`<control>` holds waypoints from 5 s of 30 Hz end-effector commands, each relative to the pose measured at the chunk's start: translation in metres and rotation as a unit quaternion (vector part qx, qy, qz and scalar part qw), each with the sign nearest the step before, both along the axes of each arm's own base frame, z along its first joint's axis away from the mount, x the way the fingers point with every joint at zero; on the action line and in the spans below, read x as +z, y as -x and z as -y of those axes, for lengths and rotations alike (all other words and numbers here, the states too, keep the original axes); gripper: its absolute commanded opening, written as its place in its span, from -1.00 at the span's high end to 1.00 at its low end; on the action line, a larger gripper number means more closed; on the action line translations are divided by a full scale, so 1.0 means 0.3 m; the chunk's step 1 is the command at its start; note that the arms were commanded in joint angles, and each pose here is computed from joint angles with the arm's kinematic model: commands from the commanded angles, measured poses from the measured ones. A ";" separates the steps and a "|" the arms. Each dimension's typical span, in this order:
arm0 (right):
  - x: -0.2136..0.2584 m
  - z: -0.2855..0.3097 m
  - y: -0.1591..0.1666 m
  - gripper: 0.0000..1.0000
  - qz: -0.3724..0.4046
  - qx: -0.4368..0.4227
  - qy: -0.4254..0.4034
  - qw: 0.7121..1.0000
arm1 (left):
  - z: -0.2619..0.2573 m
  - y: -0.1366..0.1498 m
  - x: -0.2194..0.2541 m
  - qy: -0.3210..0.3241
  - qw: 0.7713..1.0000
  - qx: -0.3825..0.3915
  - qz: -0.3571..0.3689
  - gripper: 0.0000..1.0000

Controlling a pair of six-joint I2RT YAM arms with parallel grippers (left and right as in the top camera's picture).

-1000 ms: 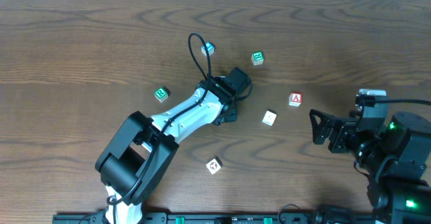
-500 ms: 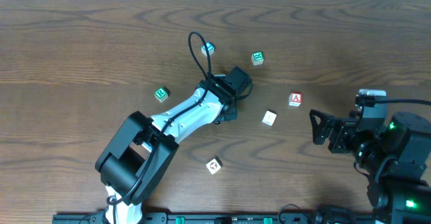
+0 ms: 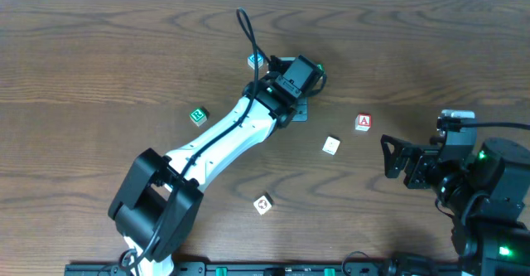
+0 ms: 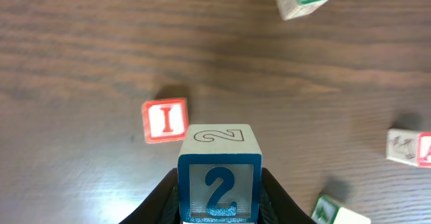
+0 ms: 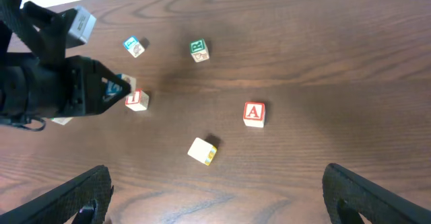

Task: Spell out Ai2
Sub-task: 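Grasp the blue '2' block with the left gripper, then place the '2' block right of the 'I' block and release, then retract the left arm and move the right gripper toward the red 'A' block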

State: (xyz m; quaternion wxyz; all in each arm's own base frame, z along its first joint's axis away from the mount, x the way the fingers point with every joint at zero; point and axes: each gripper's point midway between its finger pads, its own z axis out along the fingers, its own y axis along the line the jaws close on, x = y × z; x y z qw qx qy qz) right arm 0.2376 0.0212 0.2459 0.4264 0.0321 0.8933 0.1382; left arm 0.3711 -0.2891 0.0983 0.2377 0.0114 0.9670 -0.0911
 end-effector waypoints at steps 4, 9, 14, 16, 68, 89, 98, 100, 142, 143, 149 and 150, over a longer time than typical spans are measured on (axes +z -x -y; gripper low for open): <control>0.027 0.010 -0.005 -0.99 0.014 -0.001 0.010 1.000 | 0.042 -0.030 -0.057 -0.005 1.000 -0.021 0.004 0.89; 0.033 0.010 -0.008 -0.99 0.017 -0.001 0.010 1.000 | 0.054 -0.042 -0.106 -0.020 0.999 -0.026 -0.012 0.89; 0.037 0.010 -0.011 -0.98 0.021 -0.001 0.010 1.000 | 0.076 -0.073 -0.135 -0.042 0.998 -0.034 -0.027 0.89; 0.036 0.010 -0.010 -0.98 0.019 -0.001 0.010 1.000 | 0.081 -0.083 -0.143 -0.046 0.998 -0.033 -0.030 0.89; 0.025 0.004 -0.001 -0.99 0.007 -0.007 -0.005 1.000 | 0.049 -0.056 -0.286 -0.053 0.994 0.007 -0.098 0.28; -0.117 0.012 -0.051 -0.98 -0.094 -0.015 -0.031 0.995 | 0.003 0.117 -0.161 -0.056 0.982 -0.014 -0.179 0.47; -0.374 -0.025 -0.237 -0.98 -0.202 0.018 -0.058 0.977 | -0.409 0.038 0.325 -0.030 0.991 0.116 -0.067 0.46; -0.439 -0.047 -0.257 -0.99 -0.229 0.025 -0.035 0.972 | -0.539 0.032 0.409 -0.020 0.988 0.149 -0.047 0.46; -0.767 -0.066 -0.433 0.27 -0.327 -0.024 0.117 0.937 | -0.937 0.086 0.571 -0.050 0.967 0.251 0.009 0.17; -0.767 -0.064 -0.432 0.31 -0.328 -0.025 0.119 0.937 | -0.937 0.086 0.571 -0.050 0.967 0.251 0.009 0.17; -0.767 -0.063 -0.427 0.46 -0.331 -0.025 0.120 0.936 | -0.938 0.086 0.571 -0.050 0.967 0.251 0.009 0.17; -0.765 -0.063 -0.426 0.49 -0.333 -0.025 0.120 0.935 | -0.938 0.086 0.571 -0.051 0.967 0.251 0.010 0.16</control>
